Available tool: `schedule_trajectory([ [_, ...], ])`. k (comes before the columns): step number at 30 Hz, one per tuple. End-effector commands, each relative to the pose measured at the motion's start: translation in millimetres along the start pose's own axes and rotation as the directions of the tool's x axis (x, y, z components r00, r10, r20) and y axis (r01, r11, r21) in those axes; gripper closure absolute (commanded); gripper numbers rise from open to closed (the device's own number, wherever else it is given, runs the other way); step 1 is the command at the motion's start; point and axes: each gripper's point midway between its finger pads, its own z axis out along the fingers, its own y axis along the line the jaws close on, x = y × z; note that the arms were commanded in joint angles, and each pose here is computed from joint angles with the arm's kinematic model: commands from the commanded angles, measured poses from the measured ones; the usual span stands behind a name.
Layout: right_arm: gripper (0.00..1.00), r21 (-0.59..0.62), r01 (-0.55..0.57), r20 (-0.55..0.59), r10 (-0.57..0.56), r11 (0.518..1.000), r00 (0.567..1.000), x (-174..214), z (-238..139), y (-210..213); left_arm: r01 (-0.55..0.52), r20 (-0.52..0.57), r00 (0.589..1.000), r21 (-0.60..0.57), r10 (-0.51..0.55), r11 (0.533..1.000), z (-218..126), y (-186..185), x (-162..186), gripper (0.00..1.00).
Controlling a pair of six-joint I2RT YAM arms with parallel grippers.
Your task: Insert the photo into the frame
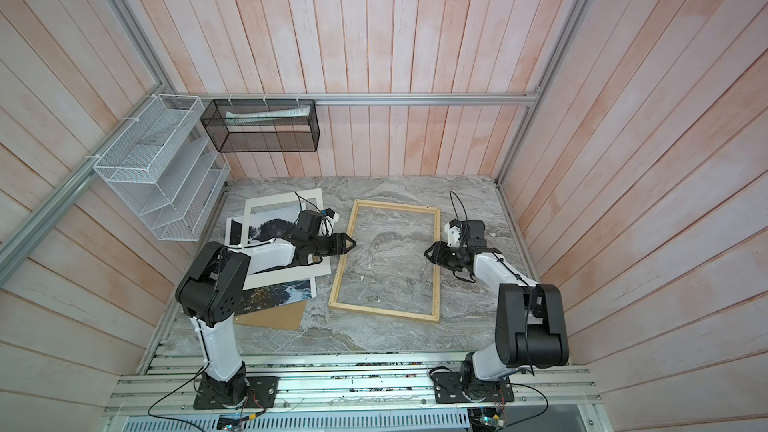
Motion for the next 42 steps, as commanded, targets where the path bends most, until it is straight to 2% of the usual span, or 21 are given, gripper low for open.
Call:
schedule_trajectory([
  [1,0.50,0.028,0.025,0.030,-0.026,0.999,0.999,-10,-8,4,-0.021,0.010,1.000,-0.003,0.021,1.000,-7,-3,-1,0.31],
  [13,0.52,0.074,0.006,0.041,-0.009,0.997,0.999,-12,-7,-5,-0.016,0.003,1.000,0.003,0.016,1.000,-5,-2,2,0.32],
  [21,0.51,0.115,-0.062,0.077,0.053,0.991,0.996,-17,-10,-23,-0.003,-0.005,1.000,0.032,0.004,0.999,-4,-5,9,0.32],
  [29,0.48,0.083,-0.122,0.107,0.113,0.989,0.988,-21,-13,-35,0.001,-0.010,1.000,0.034,0.000,0.999,-3,-5,14,0.34],
  [34,0.48,-0.013,-0.197,0.102,0.197,0.980,0.975,-19,-11,-43,-0.001,-0.013,1.000,0.034,0.002,0.999,-1,-8,18,0.34],
  [42,0.49,-0.048,-0.213,0.070,0.216,0.976,0.974,-14,0,-44,0.016,-0.020,1.000,0.056,-0.015,0.998,-1,-16,29,0.35],
])
